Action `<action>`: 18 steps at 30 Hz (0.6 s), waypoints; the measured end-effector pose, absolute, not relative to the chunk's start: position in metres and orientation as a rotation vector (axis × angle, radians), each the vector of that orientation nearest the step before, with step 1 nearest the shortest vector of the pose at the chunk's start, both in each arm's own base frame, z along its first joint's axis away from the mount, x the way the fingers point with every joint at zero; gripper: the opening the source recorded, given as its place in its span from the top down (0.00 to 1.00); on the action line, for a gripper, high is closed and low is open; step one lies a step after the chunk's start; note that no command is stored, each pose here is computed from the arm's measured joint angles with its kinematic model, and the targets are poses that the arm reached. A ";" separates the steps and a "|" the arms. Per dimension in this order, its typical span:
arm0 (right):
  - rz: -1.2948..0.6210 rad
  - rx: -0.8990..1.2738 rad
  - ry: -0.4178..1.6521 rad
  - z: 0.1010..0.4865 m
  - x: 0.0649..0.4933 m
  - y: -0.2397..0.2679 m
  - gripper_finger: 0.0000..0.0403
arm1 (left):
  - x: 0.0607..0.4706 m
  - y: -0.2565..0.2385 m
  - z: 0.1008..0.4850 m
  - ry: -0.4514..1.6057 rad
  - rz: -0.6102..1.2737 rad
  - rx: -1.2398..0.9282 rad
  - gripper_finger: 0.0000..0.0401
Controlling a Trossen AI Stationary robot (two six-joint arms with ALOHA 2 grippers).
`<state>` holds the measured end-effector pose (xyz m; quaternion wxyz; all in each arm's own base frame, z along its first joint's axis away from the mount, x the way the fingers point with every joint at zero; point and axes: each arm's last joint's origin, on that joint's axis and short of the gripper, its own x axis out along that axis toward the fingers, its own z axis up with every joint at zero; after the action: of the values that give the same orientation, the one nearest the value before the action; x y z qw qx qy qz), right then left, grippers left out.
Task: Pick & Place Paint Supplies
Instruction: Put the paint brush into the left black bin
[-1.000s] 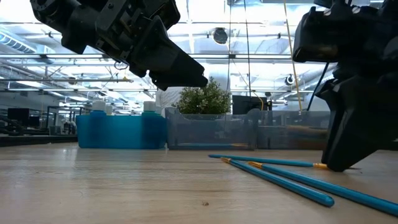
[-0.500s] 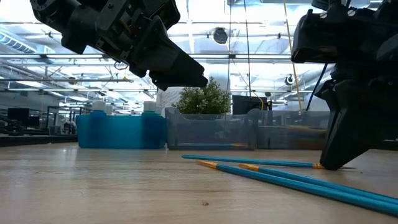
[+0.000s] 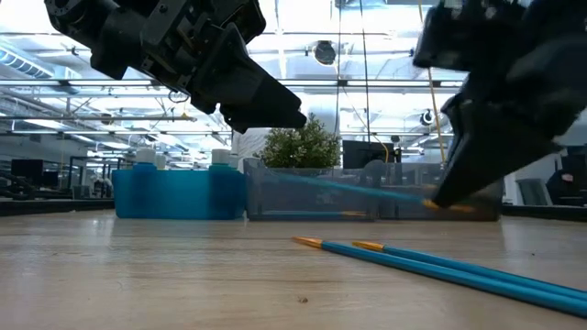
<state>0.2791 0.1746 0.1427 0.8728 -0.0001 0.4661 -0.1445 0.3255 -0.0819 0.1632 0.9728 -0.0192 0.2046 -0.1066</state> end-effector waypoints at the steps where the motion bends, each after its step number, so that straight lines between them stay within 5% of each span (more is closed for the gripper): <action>1: -0.298 -0.001 0.970 0.146 0.278 0.174 1.00 | 0.326 -0.082 0.163 0.413 -0.215 -0.039 0.54; 18: -0.354 -0.044 1.034 0.190 0.256 0.145 1.00 | 0.326 -0.082 0.163 0.413 -0.214 -0.041 0.54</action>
<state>0.2555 0.1455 0.1897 0.8542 -0.0208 0.4915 -0.1683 0.3255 -0.0819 0.1633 0.9729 -0.0203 0.2045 -0.1062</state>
